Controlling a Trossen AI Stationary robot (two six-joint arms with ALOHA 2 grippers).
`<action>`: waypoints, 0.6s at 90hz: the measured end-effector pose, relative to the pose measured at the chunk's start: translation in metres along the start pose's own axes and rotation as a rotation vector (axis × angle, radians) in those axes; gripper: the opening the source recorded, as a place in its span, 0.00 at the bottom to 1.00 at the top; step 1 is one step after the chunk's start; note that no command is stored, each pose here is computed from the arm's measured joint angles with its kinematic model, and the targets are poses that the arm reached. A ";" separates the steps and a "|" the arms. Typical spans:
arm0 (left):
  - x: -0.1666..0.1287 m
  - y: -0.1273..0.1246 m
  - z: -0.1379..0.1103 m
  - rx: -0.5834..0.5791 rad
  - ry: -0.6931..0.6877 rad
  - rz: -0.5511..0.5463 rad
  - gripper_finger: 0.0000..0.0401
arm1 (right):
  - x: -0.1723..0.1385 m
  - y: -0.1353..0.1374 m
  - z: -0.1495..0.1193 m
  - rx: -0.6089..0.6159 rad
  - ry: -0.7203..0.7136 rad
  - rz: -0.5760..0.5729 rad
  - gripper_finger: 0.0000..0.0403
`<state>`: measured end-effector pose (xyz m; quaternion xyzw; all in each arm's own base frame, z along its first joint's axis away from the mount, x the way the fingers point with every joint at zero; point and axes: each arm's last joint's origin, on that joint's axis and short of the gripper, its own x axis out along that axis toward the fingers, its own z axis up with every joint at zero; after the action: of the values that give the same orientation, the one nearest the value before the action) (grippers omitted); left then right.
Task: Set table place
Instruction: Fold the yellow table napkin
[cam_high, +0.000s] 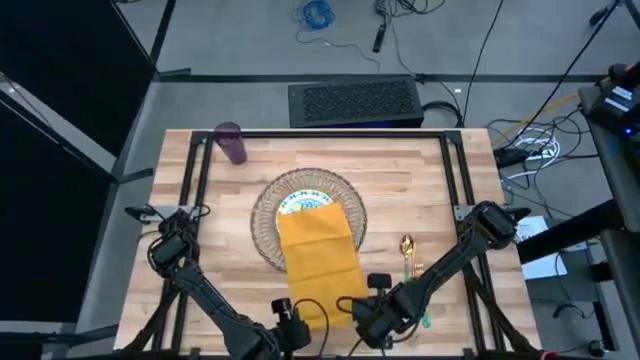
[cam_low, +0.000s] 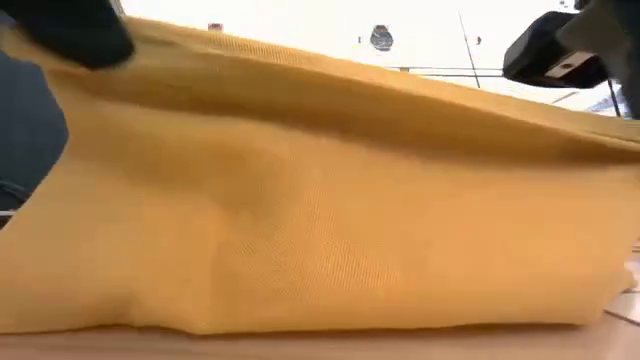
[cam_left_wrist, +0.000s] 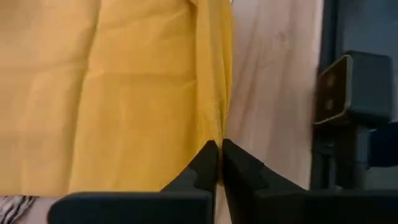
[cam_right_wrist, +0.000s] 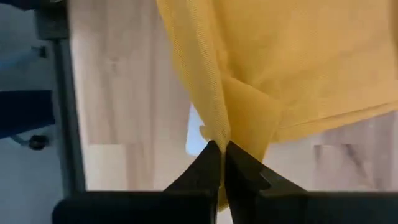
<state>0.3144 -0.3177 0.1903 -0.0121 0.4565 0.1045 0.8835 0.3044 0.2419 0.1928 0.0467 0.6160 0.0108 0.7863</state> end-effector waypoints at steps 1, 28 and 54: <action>0.000 0.000 0.000 0.000 0.000 0.000 0.00 | 0.000 0.000 0.000 -0.001 -0.001 -0.001 0.00; -0.001 0.011 -0.006 0.006 0.033 0.117 0.00 | -0.008 -0.018 0.013 -0.020 -0.017 -0.015 0.00; 0.001 0.031 -0.006 0.026 0.060 0.279 0.00 | -0.005 -0.053 0.033 -0.038 0.003 -0.057 0.00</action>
<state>0.3044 -0.2880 0.1887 0.0601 0.4811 0.2199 0.8465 0.3334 0.1866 0.2011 0.0142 0.6180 0.0000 0.7860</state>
